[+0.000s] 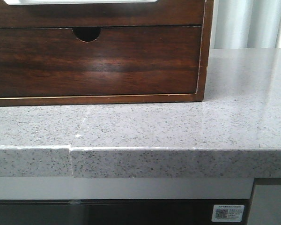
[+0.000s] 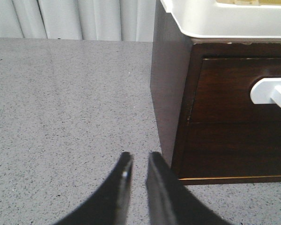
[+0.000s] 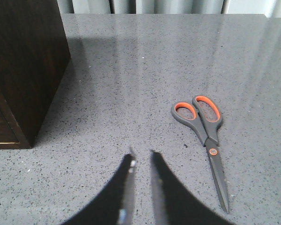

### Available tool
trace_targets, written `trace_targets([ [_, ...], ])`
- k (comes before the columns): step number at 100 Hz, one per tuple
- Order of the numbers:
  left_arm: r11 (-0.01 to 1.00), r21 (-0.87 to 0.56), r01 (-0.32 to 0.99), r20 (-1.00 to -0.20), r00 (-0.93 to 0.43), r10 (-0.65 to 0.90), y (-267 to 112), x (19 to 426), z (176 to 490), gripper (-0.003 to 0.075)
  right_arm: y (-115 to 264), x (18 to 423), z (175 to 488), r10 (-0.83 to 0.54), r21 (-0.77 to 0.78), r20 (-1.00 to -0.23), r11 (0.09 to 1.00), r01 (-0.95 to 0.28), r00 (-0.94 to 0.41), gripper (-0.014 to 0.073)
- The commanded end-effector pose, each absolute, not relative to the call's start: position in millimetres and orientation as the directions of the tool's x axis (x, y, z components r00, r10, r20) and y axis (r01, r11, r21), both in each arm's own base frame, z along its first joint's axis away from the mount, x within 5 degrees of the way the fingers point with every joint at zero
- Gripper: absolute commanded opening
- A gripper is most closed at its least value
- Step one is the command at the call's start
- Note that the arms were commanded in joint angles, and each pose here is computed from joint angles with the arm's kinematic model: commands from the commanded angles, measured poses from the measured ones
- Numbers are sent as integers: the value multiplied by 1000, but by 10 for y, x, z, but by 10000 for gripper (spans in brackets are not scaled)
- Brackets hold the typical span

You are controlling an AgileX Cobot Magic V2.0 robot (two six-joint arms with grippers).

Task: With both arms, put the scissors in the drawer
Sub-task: 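Grasp the white drawer handle with the left gripper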

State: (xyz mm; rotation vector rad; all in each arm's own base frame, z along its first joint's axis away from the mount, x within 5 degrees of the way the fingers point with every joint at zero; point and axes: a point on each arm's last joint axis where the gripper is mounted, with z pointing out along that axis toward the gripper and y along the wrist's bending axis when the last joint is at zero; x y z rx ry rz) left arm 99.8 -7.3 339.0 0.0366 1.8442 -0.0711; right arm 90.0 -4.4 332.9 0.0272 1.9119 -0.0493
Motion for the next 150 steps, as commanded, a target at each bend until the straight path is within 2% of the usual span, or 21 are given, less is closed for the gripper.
trace_targets([
  [1,998,-28,61,-984,-179,-17,-70,1023,3559,297,-55,933,3509,-28,-41,-972,998,51,-233,303],
  [8,998,-28,61,-984,-175,-17,-70,1024,3562,453,-55,933,3506,-28,-41,-971,998,51,-236,447],
  [16,998,-28,61,-984,-175,-17,-70,1024,3562,532,-55,936,3521,-29,-41,-975,998,51,-220,533],
  [48,996,-56,68,-983,-177,-44,-81,1023,3563,533,-53,938,3527,-27,-39,-977,998,50,-213,534],
  [59,996,-59,71,-989,-140,-49,-82,1029,3597,533,-53,938,3531,-28,-39,-978,998,50,-209,534],
  [71,989,-120,90,-985,-133,-107,-107,1030,3610,533,-52,940,3536,-26,-37,-979,998,49,-203,534],
  [89,955,-232,187,-960,-201,-194,-246,1101,3576,533,-52,940,3536,-26,-37,-979,998,49,-203,534],
  [99,877,-424,227,-889,-287,-356,-360,1155,3552,533,-52,940,3536,-26,-37,-979,998,49,-203,534],
  [105,791,-568,227,-805,-352,-477,-435,1202,3543,533,-52,940,3536,-26,-37,-979,998,49,-203,534],
  [114,693,-691,204,-703,-413,-579,-512,1289,3525,533,-49,940,3536,-19,-29,-979,998,47,-202,534],
  [132,604,-780,165,-601,-469,-647,-622,1460,3467,533,-48,940,3536,-17,-27,-979,999,47,-202,534],
  [142,517,-849,107,-493,-514,-702,-686,1546,3420,533,-48,940,3536,-17,-27,-979,999,47,-202,534],
  [150,479,-875,69,-437,-536,-722,-719,1603,3381,533,-48,940,3536,-17,-27,-979,999,47,-202,534],
])
